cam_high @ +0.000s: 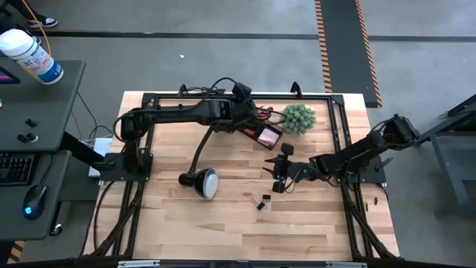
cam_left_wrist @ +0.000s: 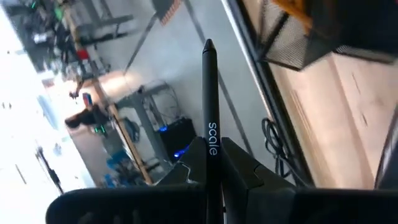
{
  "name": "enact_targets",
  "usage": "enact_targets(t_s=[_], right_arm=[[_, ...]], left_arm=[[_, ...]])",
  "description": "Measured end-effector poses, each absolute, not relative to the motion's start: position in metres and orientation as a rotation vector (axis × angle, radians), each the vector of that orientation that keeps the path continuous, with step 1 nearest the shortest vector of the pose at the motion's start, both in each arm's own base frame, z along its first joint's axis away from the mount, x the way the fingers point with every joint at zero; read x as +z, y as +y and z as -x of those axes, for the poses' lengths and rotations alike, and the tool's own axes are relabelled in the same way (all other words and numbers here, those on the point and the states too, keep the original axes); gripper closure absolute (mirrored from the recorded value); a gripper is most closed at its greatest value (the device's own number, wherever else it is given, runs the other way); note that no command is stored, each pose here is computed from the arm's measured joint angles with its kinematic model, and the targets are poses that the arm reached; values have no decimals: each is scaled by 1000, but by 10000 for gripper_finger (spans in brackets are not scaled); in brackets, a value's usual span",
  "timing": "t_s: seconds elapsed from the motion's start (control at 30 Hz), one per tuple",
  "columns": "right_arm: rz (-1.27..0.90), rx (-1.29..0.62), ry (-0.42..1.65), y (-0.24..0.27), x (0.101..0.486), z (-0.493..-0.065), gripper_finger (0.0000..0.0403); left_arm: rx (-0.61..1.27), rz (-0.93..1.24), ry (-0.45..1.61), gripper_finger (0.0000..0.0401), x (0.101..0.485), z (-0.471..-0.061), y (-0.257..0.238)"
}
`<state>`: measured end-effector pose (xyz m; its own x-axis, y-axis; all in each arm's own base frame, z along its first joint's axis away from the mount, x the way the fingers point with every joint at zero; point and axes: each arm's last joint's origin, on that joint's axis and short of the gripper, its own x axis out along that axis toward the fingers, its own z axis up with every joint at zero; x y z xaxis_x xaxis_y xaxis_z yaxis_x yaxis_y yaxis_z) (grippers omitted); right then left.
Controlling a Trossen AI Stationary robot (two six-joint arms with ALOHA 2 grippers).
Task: Pick and place office supplies into organizer
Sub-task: Put the black pen into the desk organizer
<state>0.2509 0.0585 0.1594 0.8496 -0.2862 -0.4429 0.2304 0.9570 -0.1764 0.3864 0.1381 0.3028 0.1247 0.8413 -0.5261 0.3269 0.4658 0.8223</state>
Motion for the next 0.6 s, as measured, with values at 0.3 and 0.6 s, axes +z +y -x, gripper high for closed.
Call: enact_targets(t_s=[0.3,0.6], right_arm=[[109,-280,487,54,159,-252,281],[102,-277,489,53,159,-253,281]], left_arm=[[381,-1227,1593,401,279,-393,161],[234,-1233,1653,401,249,-401,171]])
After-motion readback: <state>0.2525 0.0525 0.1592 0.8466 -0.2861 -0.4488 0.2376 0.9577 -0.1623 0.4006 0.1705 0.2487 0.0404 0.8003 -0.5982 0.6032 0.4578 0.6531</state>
